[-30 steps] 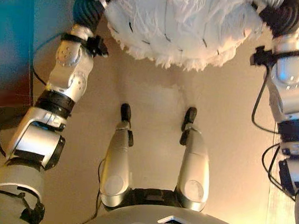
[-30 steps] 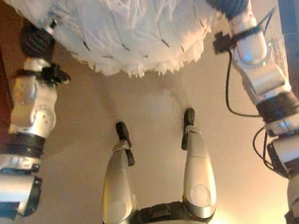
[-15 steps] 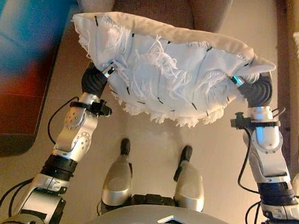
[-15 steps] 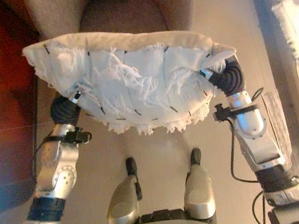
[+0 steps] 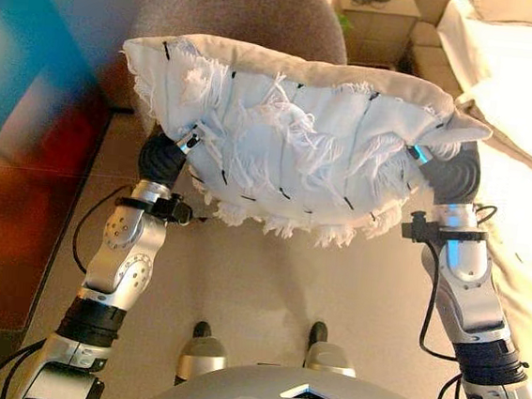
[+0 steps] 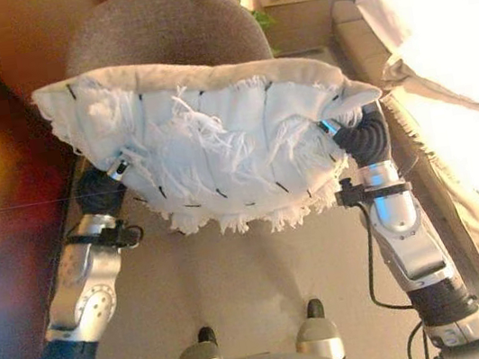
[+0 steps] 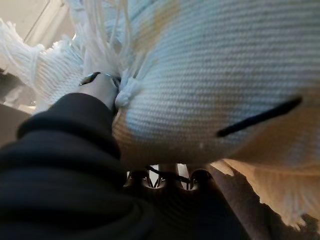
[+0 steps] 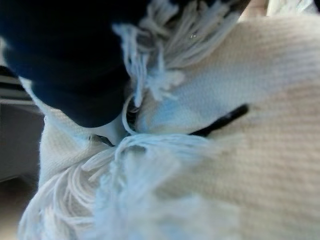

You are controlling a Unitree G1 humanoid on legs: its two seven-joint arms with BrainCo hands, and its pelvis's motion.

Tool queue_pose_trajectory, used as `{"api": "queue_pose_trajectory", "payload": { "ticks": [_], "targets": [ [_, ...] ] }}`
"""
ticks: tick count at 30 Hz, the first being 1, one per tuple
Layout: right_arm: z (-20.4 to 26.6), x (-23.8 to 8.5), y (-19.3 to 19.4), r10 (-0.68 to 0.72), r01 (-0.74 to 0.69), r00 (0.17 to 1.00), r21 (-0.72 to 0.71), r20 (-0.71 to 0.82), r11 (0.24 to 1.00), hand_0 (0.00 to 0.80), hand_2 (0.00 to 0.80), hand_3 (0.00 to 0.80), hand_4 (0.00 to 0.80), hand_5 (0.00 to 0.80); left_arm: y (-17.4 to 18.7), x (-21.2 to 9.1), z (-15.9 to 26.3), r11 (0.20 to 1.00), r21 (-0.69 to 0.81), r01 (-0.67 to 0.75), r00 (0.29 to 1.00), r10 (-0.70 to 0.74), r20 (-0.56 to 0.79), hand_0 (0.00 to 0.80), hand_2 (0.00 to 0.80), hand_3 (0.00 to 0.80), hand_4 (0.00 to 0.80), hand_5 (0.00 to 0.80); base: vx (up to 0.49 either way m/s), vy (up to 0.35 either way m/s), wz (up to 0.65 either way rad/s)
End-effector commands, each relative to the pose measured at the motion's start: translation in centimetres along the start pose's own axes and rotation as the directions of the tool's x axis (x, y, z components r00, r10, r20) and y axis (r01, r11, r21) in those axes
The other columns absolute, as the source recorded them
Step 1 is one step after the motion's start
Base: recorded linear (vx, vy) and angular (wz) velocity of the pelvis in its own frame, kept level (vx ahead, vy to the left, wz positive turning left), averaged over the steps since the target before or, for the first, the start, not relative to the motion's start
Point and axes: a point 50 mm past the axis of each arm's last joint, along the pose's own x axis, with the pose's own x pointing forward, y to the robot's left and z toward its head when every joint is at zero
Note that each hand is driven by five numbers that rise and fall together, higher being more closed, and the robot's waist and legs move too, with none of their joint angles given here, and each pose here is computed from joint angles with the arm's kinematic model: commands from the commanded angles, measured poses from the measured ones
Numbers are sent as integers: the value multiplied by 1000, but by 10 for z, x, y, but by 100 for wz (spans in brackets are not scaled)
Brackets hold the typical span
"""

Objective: Pick up the cushion and take it to the sofa

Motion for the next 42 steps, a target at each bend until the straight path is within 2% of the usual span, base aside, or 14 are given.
{"api": "queue_pose_trajectory", "payload": {
  "ticks": [1, 7, 10, 18, 23, 30, 36, 42],
  "targets": [
    [47, 11, 26, 103, -125, 971, 90, 216, 988, 800, 800, 800, 800, 800, -37, 11, 47, 983, -26, 182, 957, -171, 234, 800, 800, 800, 800, 800, 8, -259, -24],
    [52, 22, 24, 153, -176, 960, 80, 236, 981, 800, 800, 800, 800, 800, -40, 15, 52, 989, -59, 138, 947, -115, 299, 800, 800, 800, 800, 800, -5, -254, -9],
    [54, 21, 29, 189, -217, 950, 90, 247, 972, 800, 800, 800, 800, 800, -34, 8, 52, 992, -65, 105, 944, -79, 319, 800, 800, 800, 800, 800, 80, -185, -87],
    [56, 38, 40, 170, -198, 950, 81, 263, 977, 800, 800, 800, 800, 800, -35, 16, 54, 989, -85, 121, 944, -88, 319, 800, 800, 800, 800, 800, 188, -20, -30],
    [48, 40, 48, 163, -183, 959, 68, 230, 981, 800, 800, 800, 800, 800, -40, 22, 44, 984, -139, 107, 953, -62, 297, 800, 800, 800, 800, 800, 434, 33, 74],
    [41, 29, 45, 205, -221, 958, 62, 199, 973, 800, 800, 800, 800, 800, -34, 16, 37, 978, -205, 29, 958, 32, 286, 800, 800, 800, 800, 800, 601, 93, 6],
    [34, 17, 30, 165, -179, 976, 96, 143, 979, 800, 800, 800, 800, 800, -28, 5, 37, 983, -182, 19, 963, 31, 267, 800, 800, 800, 800, 800, 663, 63, 20],
    [31, 8, 36, 43, -62, 986, 113, 159, 992, 800, 800, 800, 800, 800, -29, 5, 36, 986, -122, 110, 969, -79, 235, 800, 800, 800, 800, 800, 461, -115, 26]
  ]
}}
